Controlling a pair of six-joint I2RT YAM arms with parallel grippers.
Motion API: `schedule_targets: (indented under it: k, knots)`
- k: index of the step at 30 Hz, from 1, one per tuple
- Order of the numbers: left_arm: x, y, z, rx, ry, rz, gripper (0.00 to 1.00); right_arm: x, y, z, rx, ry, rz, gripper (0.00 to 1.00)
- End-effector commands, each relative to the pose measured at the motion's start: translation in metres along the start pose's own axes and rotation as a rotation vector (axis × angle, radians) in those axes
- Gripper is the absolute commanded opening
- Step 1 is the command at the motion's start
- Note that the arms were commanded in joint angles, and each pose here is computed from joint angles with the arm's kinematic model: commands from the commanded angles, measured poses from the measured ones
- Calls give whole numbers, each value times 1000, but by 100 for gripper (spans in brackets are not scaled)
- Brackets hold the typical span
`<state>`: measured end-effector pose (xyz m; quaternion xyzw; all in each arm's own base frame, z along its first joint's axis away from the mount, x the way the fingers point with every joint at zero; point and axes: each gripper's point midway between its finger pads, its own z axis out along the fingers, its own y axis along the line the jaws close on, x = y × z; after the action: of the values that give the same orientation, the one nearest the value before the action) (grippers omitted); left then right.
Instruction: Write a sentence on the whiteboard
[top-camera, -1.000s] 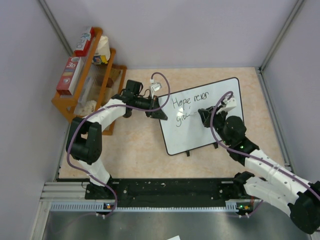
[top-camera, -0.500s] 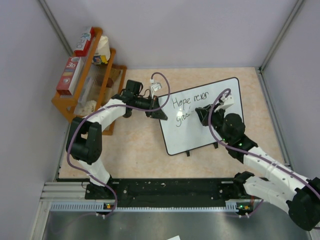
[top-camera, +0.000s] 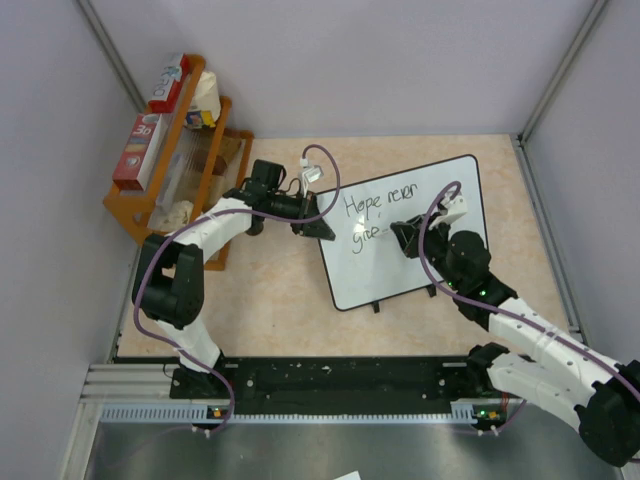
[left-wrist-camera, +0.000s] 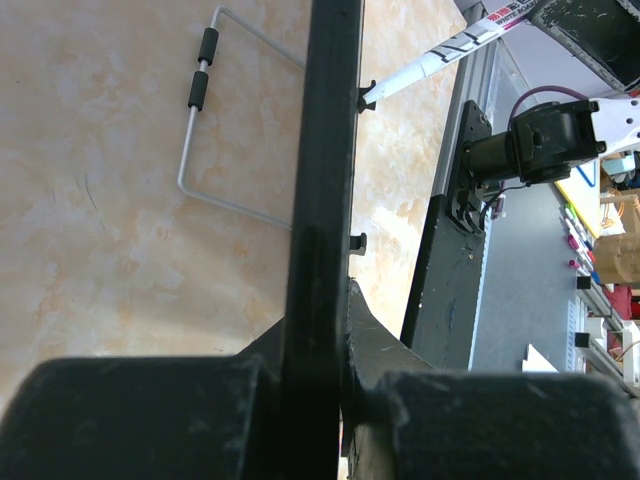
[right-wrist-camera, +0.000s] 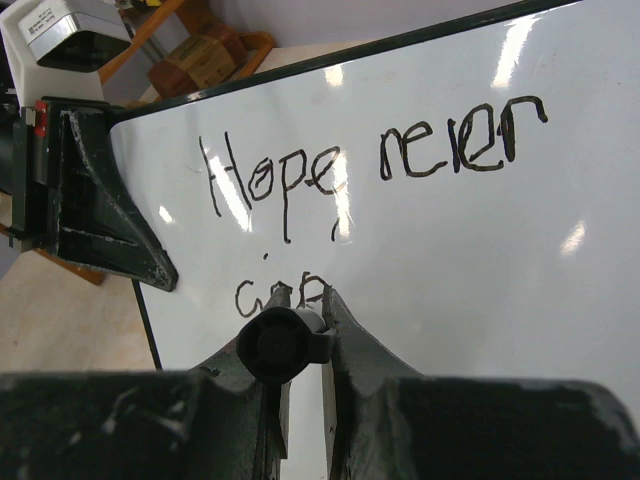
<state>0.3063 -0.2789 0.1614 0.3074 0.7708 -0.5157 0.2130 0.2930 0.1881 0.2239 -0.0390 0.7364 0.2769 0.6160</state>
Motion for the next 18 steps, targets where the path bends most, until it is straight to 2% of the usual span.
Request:
schedule_targets:
  k: [1, 6, 18]
  knots:
    - [51, 69, 3, -318, 161, 80, 0, 22, -19, -4, 67, 66, -17, 0]
    - [50, 70, 3, -319, 160, 82, 0, 21, -29, -8, 116, 48, -18, 0]
    - [51, 70, 4, -317, 161, 78, 0, -16, -26, -7, 133, -42, -22, 0]
